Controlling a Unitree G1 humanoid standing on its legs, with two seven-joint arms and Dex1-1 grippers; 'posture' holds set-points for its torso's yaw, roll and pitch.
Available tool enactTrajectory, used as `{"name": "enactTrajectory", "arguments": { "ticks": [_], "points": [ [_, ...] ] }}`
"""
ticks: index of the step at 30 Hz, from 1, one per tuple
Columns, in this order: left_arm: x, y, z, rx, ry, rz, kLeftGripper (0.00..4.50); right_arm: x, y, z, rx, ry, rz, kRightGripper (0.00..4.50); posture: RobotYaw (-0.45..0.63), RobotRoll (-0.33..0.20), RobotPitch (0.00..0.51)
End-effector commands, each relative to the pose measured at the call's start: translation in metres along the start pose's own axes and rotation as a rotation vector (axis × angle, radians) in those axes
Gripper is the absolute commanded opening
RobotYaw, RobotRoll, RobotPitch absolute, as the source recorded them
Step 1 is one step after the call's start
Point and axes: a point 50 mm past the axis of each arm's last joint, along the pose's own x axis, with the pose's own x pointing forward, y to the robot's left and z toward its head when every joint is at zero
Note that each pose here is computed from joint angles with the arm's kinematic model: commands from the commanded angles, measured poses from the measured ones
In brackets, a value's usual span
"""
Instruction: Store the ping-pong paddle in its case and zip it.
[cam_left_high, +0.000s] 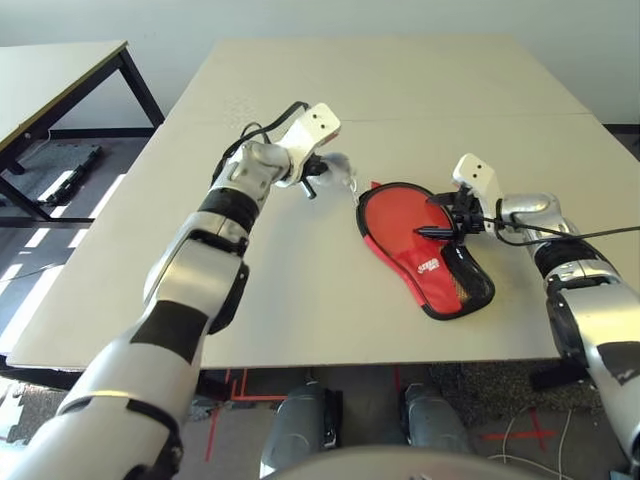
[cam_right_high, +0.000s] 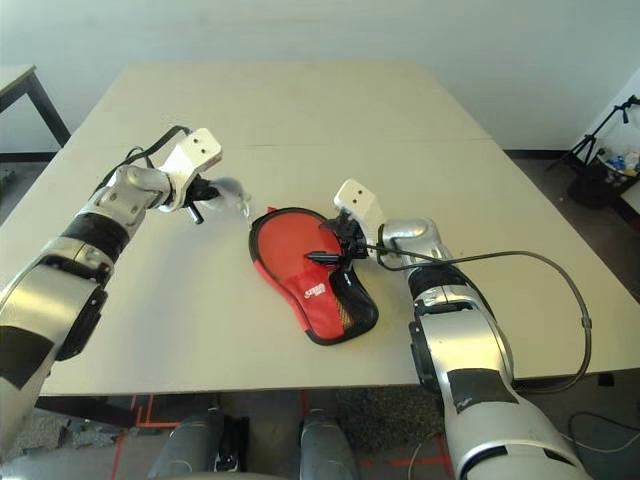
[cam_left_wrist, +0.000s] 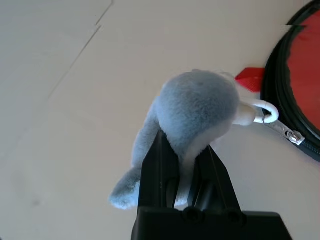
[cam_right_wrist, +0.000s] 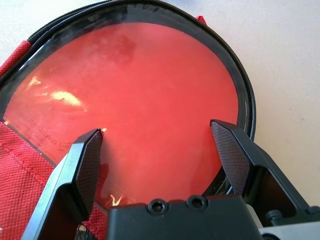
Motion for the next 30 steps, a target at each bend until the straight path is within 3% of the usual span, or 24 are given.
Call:
{"name": "enactTrajectory", "arguments": {
  "ticks": [1,18,25,30],
  "points": [
    [0.002,0.006,0.024,0.020,-0.062,0.106,0.10,0.004,0.016,-0.031,0.073,0.106,0.063,4.50,-0.09,0.000,0.066],
    [0.022,-0.023,0.070,0.032,-0.164,0.178,0.10,0.005,0.024,-0.038,0.091,0.087,0.077,4.50,-0.19,0.000,0.080],
    [0.031,-0.054,0.095,0.070,-0.247,0.013,0.10,0.003,0.027,-0.043,0.100,0.086,0.071,4.50,-0.20,0.000,0.088],
    [0.036,-0.082,0.113,0.085,-0.314,-0.133,1.75,0.004,0.027,-0.044,0.103,0.088,0.061,4.50,-0.19,0.000,0.090]
  ]
}}
